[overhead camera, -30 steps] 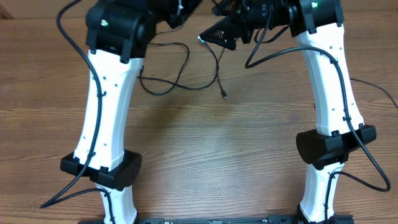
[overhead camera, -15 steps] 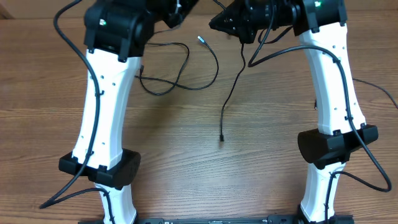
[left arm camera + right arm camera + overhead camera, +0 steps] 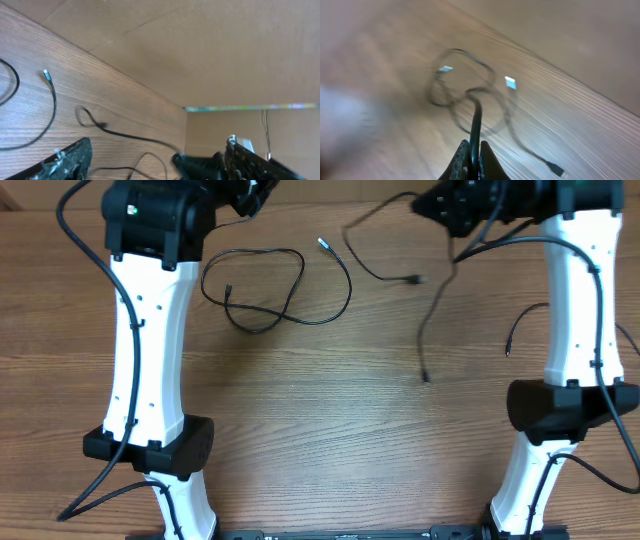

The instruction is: Untangle cables

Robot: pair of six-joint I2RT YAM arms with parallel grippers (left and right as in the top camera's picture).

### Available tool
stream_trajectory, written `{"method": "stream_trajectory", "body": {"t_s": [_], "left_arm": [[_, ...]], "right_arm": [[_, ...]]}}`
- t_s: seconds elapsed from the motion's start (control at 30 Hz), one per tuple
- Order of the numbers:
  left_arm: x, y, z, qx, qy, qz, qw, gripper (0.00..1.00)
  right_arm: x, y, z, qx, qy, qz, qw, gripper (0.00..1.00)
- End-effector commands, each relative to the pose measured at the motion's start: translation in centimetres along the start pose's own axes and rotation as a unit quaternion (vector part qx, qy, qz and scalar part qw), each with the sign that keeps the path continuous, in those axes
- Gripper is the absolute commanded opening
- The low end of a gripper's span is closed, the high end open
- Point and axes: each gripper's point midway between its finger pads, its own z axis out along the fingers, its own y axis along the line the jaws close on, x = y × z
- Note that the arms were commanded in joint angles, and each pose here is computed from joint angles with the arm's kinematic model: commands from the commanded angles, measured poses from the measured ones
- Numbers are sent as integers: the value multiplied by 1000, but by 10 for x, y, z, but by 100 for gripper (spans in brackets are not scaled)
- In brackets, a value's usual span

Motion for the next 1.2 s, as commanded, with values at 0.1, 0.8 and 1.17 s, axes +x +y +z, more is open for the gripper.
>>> {"method": "stream_trajectory", "body": {"t_s": [0.1,0.8,1.17], "left_arm": [[-3,15,-12,12,48,45,998,79],[25,-9,-3,45,69,132,988,79],[30,57,-8,-87,96,358,924,79]], "right_arm": [[60,-144,-117,206,-13,118,971,4],[197,-260,-420,478,-219,337,781,100],[87,-174,-230,161,-175,235,942,100]]}}
